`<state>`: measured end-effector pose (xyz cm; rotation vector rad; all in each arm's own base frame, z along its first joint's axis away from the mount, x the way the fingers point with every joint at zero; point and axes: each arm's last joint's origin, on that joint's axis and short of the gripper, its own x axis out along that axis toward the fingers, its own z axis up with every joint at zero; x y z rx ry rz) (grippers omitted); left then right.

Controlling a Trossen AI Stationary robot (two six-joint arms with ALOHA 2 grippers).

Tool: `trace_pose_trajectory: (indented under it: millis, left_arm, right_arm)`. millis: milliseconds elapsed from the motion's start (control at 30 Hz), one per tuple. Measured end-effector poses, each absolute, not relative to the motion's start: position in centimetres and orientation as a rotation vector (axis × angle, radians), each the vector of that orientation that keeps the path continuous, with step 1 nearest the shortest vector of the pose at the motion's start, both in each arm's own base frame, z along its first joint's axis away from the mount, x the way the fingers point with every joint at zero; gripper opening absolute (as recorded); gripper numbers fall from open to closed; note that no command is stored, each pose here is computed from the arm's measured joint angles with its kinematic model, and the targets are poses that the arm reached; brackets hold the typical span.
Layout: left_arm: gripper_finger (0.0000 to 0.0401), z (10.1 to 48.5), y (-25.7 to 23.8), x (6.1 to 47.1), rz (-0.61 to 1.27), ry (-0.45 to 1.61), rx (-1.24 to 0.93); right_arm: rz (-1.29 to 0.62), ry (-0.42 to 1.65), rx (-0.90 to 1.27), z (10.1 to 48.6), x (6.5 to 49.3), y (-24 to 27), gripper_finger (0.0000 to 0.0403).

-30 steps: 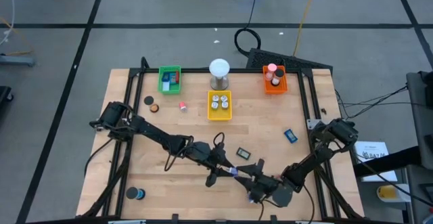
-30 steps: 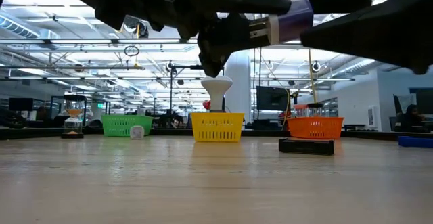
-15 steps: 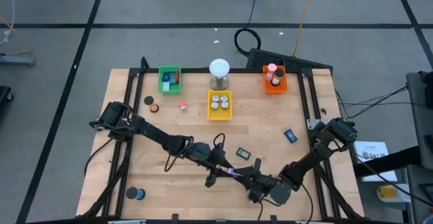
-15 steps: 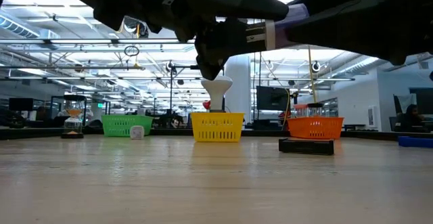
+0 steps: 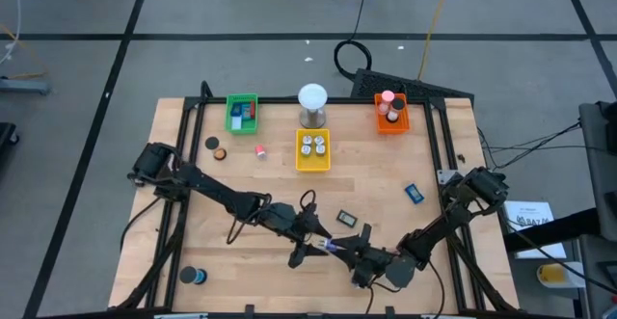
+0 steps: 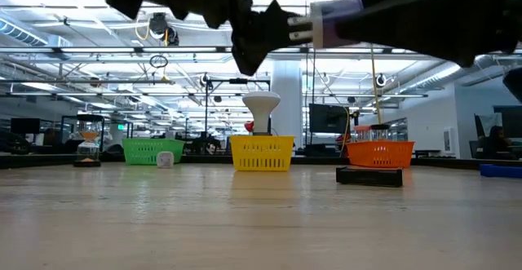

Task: Pick & Place Office items
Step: Put the left purple charger adapter into the yellow bin

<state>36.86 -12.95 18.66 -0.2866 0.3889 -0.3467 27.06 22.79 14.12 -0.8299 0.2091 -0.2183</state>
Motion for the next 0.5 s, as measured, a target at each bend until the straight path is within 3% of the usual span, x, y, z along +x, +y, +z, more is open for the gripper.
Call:
trace_pose_trajectory:
  millis: [167, 500]
  left_arm:
    - [0.0274, 17.2, -13.7, 35.6, -0.245, 0.382, -0.272]
    - [0.0258, 16.2, -12.1, 31.8, -0.268, 0.048, -0.484]
  right_arm:
    - [-0.256, 0.174, -0.82, 14.8, 27.7, 22.2, 0.0129]
    - [-0.212, 0.096, -0.848, 15.7, 28.5, 21.5, 0.0129]
